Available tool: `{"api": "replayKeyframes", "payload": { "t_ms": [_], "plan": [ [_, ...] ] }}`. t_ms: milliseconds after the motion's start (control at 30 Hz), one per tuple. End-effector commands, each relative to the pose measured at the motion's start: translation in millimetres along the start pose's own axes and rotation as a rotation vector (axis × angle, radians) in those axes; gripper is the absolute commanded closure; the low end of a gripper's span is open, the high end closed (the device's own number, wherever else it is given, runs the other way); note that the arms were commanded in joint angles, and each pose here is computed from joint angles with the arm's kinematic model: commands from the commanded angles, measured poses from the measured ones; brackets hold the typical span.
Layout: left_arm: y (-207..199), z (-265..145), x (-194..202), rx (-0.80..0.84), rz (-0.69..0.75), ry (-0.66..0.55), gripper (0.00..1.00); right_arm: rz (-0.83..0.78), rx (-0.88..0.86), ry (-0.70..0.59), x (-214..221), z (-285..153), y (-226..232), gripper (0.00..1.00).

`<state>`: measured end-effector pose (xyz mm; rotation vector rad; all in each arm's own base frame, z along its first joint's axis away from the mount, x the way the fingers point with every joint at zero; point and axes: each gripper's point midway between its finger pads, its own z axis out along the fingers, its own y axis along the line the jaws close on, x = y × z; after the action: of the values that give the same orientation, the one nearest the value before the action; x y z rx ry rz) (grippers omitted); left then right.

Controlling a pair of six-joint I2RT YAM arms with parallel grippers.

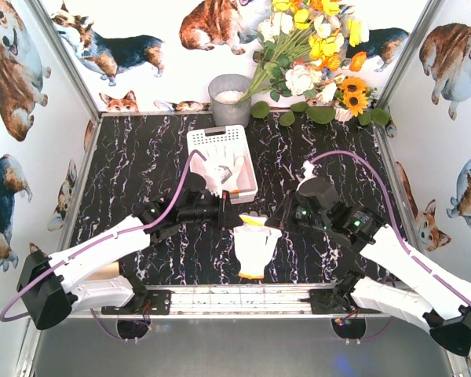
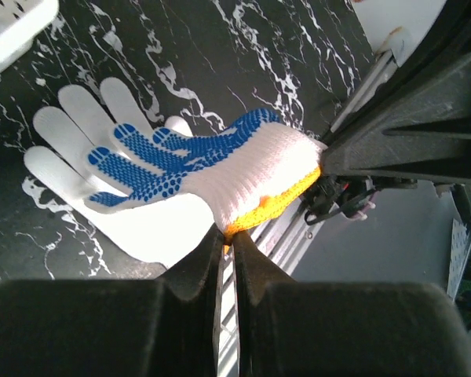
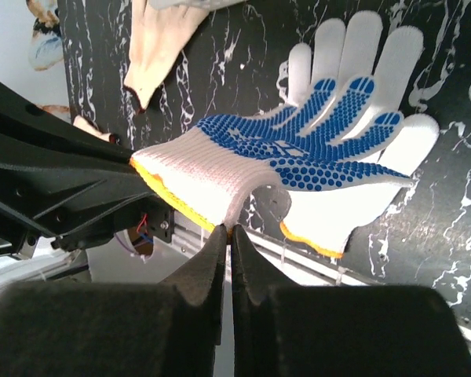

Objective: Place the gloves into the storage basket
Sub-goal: Pair the glove with the glove.

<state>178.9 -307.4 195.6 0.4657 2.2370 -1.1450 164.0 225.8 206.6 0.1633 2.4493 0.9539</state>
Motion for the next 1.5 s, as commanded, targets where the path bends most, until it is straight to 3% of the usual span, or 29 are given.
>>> {"api": "replayKeyframes", "payload": {
  "t_ms": [0, 267, 467, 733, 1000, 1467],
  "plan": [
    [4.4, 1.5, -35.9, -0.02, 0.035, -0.104, 1.0, -0.067, -0.021, -0.174, -39.9, -8.1, 15.9, 1.0],
    [9.0, 8.6, -82.3, -0.037, 0.093, -0.186, 1.0, -0.158, -0.017, -0.287, -87.5, -6.9, 32.4, 1.0],
    [13.3, 15.9, -91.1, -0.043, 0.125, -0.179, 1.0, -0.19, -0.051, -0.307, -106.6, 2.9, 40.4, 1.0],
    [46.0, 34.9, -27.3, -0.043, 0.073, -0.032, 1.0, -0.158, -0.043, -0.172, -61.9, 41.5, 2.2, 1.0],
    [60.9, 36.1, 40.9, -0.014, 0.015, 0.128, 1.0, -0.105, -0.036, -0.024, -8.7, 51.8, -20.1, 1.0],
    [55.0, 28.9, 97.6, 0.064, -0.106, 0.261, 1.0, 0.002, 0.002, 0.196, 61.5, 56.2, -41.9, 1.0]
  ]
}}
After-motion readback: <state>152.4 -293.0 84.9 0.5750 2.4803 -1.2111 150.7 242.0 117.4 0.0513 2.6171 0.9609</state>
